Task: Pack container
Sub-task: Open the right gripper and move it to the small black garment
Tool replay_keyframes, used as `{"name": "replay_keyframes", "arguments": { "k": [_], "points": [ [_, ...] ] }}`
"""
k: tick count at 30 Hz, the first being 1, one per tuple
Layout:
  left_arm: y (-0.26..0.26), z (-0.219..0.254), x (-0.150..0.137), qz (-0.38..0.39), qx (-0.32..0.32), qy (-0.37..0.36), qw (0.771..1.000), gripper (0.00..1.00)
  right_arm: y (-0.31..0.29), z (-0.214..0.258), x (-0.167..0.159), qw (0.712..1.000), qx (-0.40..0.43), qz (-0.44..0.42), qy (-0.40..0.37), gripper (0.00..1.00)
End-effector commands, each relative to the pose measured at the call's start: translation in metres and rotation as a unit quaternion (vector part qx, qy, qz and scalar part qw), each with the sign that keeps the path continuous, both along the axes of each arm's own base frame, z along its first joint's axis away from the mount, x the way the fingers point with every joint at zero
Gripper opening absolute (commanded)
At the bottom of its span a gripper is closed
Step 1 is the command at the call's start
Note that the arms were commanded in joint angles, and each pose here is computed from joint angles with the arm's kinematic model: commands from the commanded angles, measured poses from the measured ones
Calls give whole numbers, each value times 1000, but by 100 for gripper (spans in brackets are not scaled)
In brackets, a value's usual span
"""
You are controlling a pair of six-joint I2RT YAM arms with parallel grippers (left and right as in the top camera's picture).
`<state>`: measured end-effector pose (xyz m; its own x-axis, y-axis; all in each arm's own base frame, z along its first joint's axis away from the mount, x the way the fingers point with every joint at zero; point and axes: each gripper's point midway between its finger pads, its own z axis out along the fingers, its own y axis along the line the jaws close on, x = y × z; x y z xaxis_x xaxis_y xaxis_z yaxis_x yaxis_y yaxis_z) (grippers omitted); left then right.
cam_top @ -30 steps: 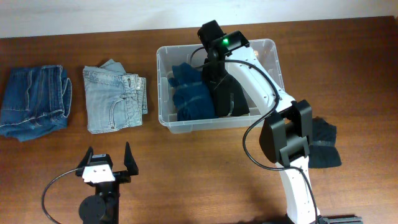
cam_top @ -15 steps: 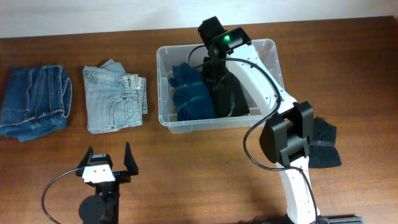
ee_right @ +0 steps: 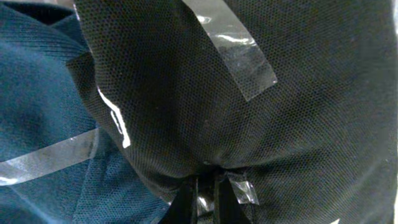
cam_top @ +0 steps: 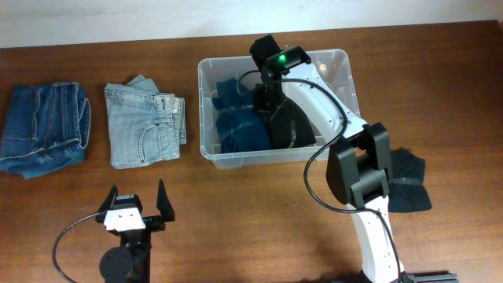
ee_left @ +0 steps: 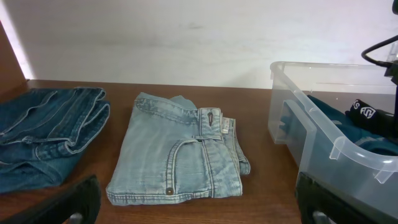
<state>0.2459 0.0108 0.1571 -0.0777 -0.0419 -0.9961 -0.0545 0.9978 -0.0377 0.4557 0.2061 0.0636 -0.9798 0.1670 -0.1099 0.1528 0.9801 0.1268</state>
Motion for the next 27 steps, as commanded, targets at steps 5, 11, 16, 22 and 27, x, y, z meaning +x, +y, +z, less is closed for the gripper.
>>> {"name": "replay_keyframes", "arguments": {
  "k": [5, 11, 16, 22, 27],
  "points": [
    [0, -1, 0, -1, 9, 1, 1000, 99, 2, 25, -7, 1000, 23, 11, 5, 8],
    [0, -1, 0, -1, 9, 1, 1000, 99, -31, 139, -1, 995, 31, 33, -91, 64],
    [0, -1, 0, -1, 9, 1, 1000, 100, -120, 230, -37, 987, -45, -41, -148, 99],
    [0, -1, 0, -1, 9, 1, 1000, 99, -174, 278, -70, 979, -45, -78, -185, 99],
    [0, -1, 0, -1, 9, 1, 1000, 99, -201, 299, -101, 973, -64, -84, -206, 99]
  ]
}}
